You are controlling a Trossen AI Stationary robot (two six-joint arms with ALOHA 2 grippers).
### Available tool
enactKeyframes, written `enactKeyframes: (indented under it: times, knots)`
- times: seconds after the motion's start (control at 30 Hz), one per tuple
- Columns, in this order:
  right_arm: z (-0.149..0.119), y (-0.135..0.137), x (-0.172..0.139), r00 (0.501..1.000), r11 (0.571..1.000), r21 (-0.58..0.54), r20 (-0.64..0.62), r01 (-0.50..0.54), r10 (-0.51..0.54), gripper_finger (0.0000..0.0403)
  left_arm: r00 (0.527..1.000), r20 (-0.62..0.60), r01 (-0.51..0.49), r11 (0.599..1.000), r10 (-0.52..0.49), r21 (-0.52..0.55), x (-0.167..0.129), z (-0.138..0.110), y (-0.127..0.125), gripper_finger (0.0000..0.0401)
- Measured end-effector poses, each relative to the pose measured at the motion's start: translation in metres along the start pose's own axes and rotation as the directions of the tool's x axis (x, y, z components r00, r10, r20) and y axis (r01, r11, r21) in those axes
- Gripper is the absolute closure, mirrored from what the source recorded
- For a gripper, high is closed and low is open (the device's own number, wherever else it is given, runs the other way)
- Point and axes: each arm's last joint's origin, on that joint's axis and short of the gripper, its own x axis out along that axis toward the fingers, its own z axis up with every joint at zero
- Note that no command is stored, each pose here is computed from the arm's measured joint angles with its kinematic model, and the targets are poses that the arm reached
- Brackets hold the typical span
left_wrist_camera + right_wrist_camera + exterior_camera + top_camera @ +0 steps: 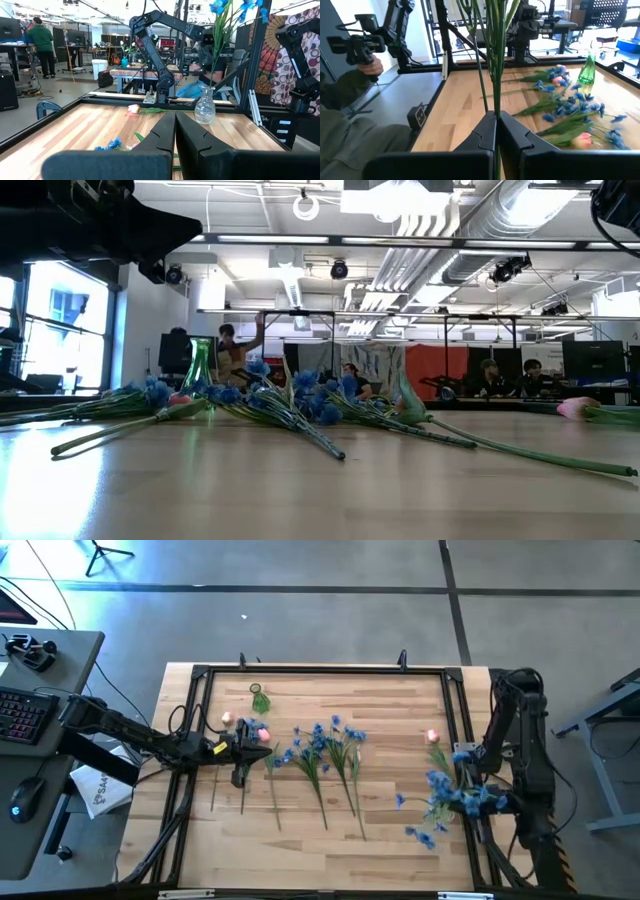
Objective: Sort flowers into vase by color
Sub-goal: Put the right blue flowers into the transparent vase
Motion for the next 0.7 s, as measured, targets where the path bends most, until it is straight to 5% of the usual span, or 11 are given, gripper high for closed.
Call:
enactKeyframes:
  times: [0.37,0.7]
  knots:
    - [-0.007,-0.009,0.001,0.990,0.998,0.066,-0.138,0.022,-0.013,0.0403,1.000,-0.005,0.000,1.000,0.000,-0.001,0.000,0.000,0.000,0.0401]
    - [-0.014,-0.021,0.004,0.919,0.977,0.151,-0.386,0.153,-0.084,0.0403,1.000,-0.004,0.000,1.000,0.000,-0.009,0.000,0.000,0.000,0.0401]
